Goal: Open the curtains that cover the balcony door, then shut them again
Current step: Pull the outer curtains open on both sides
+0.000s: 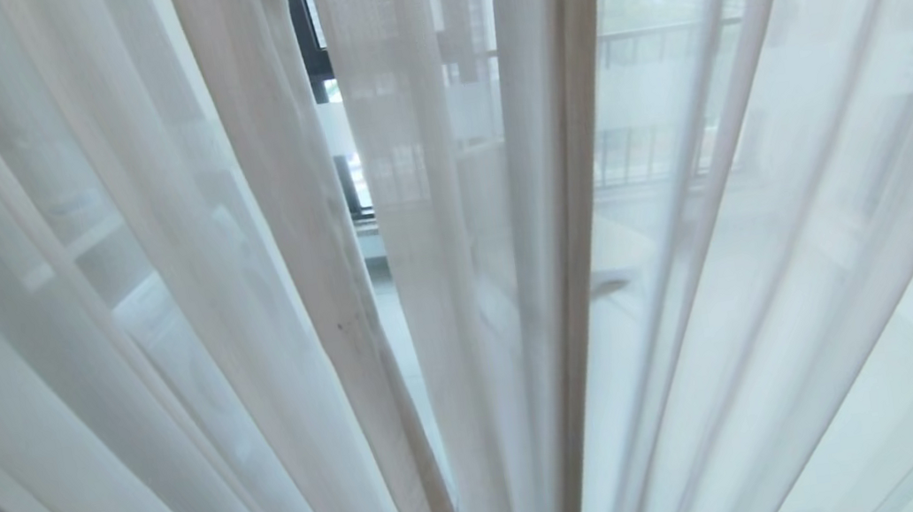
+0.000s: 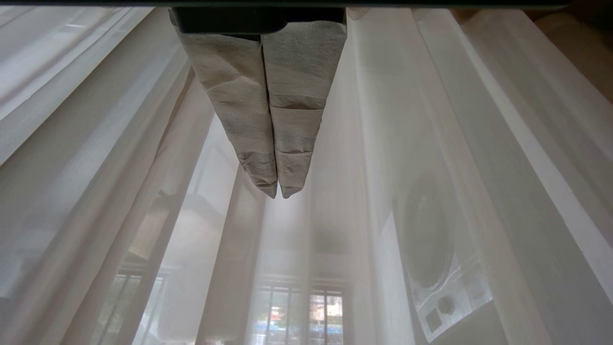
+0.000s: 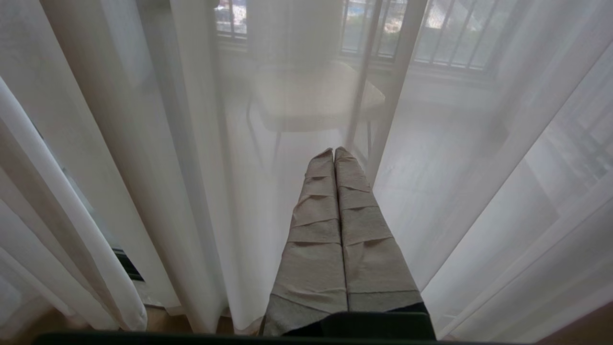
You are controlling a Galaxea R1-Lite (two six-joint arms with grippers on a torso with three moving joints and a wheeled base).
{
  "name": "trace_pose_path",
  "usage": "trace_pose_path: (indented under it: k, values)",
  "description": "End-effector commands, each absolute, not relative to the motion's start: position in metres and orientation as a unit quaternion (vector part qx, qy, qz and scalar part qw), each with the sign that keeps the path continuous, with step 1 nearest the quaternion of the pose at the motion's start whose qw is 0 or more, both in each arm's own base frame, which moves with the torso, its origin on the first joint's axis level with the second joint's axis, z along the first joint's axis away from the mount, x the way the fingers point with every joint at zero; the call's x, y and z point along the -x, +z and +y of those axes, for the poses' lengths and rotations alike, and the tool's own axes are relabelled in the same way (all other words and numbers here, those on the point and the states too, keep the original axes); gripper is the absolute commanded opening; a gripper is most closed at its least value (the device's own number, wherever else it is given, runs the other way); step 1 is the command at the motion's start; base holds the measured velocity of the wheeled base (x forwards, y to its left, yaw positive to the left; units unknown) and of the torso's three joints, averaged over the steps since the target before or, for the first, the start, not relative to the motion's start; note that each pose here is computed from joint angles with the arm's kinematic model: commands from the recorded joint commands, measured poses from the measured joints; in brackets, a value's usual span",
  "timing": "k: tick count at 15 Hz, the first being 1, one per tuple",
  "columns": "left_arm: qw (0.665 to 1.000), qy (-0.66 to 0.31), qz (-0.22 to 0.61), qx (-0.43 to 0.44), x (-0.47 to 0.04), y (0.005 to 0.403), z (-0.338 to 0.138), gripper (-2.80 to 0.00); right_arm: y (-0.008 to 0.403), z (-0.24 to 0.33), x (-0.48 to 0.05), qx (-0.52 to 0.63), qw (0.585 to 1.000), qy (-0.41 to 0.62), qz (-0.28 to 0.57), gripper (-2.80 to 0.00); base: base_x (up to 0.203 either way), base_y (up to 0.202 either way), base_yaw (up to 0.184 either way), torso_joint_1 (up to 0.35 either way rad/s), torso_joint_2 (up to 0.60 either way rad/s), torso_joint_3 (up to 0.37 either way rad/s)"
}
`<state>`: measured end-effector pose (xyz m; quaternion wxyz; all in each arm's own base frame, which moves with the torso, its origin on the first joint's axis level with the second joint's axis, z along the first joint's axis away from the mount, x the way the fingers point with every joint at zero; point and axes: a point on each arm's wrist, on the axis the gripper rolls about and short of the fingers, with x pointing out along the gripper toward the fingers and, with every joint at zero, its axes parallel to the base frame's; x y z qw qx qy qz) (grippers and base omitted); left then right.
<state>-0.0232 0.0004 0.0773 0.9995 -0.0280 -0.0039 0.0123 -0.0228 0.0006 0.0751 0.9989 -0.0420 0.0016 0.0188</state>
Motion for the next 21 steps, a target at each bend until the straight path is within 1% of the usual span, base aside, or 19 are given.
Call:
trace_pose_path:
  k: [1, 21]
  values:
    - [1.0, 0.013, -0.004, 0.028, 0.0233, 0.0773, 0.0004, -2.8, 0.075, 0.0007, 0.0228, 0.042, 0.999, 0.019, 0.001, -2.8, 0.0, 0.0, 0.0, 0.0, 0.0, 0.0]
    - [0.999, 0.013, -0.004, 0.029, 0.0232, 0.0774, 0.0004, -2.8, 0.075, 0.0007, 0.0228, 0.042, 0.999, 0.019, 0.001, -2.8, 0.0, 0.0, 0.0, 0.0, 0.0, 0.0]
